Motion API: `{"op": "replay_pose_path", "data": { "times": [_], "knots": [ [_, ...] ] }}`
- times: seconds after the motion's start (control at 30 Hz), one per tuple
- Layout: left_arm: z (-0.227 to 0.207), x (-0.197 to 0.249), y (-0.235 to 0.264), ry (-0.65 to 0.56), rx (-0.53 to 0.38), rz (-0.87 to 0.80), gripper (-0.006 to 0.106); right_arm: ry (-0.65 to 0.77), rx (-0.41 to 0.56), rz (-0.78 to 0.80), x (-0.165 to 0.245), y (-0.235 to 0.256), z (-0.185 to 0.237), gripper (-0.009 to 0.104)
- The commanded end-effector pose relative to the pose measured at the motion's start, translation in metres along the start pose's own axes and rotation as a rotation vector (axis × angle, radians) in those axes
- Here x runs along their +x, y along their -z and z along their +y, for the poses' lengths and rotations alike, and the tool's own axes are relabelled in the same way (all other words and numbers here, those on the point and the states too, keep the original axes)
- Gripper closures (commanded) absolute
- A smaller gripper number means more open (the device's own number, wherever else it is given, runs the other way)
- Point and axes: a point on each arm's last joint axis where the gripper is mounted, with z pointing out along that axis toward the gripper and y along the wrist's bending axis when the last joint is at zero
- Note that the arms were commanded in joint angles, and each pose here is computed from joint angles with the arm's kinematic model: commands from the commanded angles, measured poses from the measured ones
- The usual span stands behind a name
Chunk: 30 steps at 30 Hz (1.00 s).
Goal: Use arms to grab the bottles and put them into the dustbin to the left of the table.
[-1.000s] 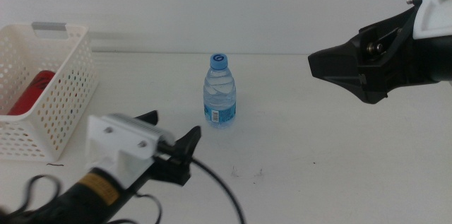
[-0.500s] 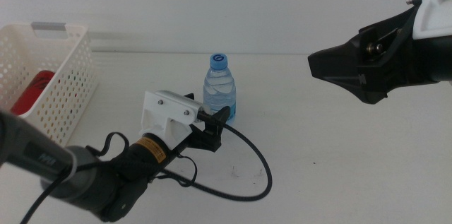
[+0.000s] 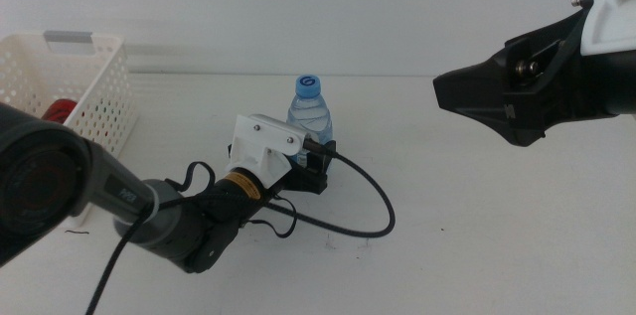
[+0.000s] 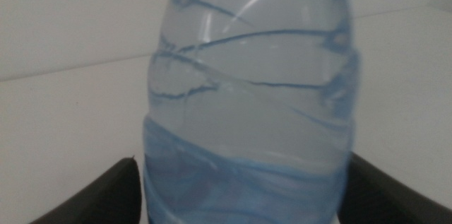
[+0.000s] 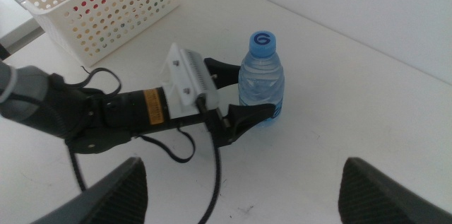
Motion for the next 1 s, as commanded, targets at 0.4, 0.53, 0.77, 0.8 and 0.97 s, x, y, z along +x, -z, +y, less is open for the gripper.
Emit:
{"op": "replay_pose_path", "data": {
  "times": [0.4,0.53,0.77,0.8,0.97],
  "knots": [
    [0.009,-0.012,-0.028,0.039,-0.071,-0.036,0.024,0.015,0.003,-0.018,-0.003,0.002,0.0,0.003],
    [0.005,-0.014,-0.024,0.021,-0.038,-0.031,0.063,0.013,0.003,-0.018,-0.003,0.002,0.0,0.003],
    [-0.006,-0.065,0.023,-0.008,-0.052,0.071,0.102,0.013,0.003,-0.018,-0.003,0.002,0.0,0.003],
    [-0.007,-0.074,0.031,-0.011,-0.065,0.117,0.102,0.008,0.003,-0.018,-0.003,0.002,0.0,0.003],
    [-0.012,-0.116,0.069,-0.049,-0.109,0.247,0.102,0.006,0.003,-0.018,-0.003,0.002,0.0,0.003]
  ]
}}
